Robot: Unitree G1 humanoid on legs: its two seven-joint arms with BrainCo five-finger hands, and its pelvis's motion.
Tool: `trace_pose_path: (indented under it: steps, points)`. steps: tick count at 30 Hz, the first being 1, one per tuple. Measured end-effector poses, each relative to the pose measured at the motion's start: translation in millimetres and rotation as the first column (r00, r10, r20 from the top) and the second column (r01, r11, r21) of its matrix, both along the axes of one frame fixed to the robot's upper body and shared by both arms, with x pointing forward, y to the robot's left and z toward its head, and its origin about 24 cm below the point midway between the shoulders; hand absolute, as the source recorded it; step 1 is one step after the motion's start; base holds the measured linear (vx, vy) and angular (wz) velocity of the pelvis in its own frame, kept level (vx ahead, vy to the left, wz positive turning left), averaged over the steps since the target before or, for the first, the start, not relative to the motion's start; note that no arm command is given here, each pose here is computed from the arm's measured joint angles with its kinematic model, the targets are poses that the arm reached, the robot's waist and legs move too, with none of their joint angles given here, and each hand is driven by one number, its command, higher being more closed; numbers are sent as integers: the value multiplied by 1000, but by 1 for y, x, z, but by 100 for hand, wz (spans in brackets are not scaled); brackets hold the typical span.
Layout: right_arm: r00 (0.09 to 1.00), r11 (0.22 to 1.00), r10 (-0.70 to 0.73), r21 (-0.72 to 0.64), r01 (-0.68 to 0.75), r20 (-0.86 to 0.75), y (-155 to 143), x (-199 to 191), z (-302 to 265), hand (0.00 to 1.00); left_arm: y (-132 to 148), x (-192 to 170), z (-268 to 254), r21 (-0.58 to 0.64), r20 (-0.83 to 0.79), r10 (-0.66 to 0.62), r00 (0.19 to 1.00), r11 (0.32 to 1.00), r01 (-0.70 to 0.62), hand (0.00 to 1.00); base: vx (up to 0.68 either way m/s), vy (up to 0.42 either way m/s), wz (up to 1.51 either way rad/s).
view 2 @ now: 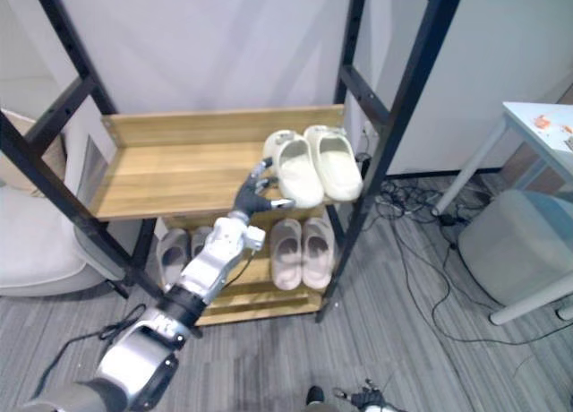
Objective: Organize the slippers on the shoe rack
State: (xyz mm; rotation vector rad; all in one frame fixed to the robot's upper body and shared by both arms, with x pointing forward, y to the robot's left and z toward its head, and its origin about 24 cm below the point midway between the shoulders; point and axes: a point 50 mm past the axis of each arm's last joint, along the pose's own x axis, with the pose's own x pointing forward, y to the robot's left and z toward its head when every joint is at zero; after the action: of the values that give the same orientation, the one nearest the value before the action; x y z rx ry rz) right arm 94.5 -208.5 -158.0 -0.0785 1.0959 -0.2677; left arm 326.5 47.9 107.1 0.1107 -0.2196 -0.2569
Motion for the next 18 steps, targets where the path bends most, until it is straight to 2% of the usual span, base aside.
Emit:
trace_pose_path:
  steps: [3, 5, 11, 18]
  points:
    - [1000, 1000, 10, -2, -10, -1, 0, 1, 0, 0, 1, -22, -2, -46, 25, -63, 998, 997, 65, 0, -18, -5, 6]
    - [999, 999, 32, -7, -32, -8, 0, 0, 0, 0, -4, -39, -10, -107, 0, -141, 990, 984, 140, 0, -54, -7, 15]
    - [996, 996, 86, -18, -87, -36, -2, -2, -1, 0, -10, -75, -31, -219, -69, -272, 960, 943, 252, 0, -44, -6, 8]
    - [992, 994, 107, -15, -108, -68, -2, -8, -4, 0, 1, -110, -80, -248, -260, -301, 918, 939, 237, 0, -7, -1, 1]
